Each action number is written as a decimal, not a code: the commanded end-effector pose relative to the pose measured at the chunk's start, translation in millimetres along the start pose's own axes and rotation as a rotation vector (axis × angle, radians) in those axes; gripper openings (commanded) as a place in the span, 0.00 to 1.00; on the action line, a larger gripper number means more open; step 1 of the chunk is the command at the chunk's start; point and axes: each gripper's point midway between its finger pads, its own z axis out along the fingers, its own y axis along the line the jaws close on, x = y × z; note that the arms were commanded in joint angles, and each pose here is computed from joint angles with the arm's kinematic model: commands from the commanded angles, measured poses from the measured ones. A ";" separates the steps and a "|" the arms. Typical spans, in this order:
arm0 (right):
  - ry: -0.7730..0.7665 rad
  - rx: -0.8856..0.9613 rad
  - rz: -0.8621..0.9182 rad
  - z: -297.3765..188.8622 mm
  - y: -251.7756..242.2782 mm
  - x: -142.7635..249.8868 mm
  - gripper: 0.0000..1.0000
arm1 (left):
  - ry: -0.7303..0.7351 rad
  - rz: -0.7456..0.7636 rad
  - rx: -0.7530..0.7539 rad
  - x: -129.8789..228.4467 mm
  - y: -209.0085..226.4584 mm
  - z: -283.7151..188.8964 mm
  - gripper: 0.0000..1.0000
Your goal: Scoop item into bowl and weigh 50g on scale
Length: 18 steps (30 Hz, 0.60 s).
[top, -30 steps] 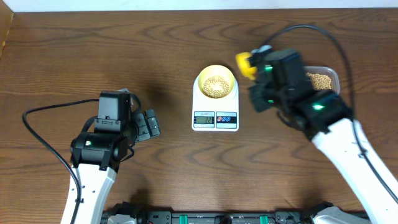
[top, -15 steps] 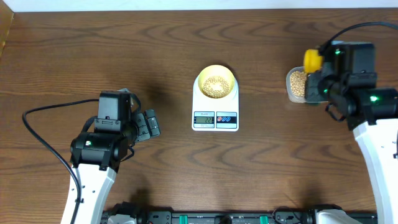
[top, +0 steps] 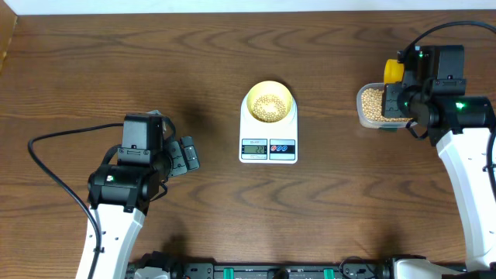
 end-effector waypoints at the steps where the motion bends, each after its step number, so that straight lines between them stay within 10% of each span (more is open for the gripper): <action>1: -0.012 -0.091 0.008 -6.2 13.7 -4.9 0.01 | -0.001 0.004 -0.021 -0.3 4.6 0.9 1.00; 18: -0.015 -0.100 0.000 -4.9 15.3 -6.2 0.01 | -0.001 0.004 -0.021 -0.4 4.6 0.9 1.00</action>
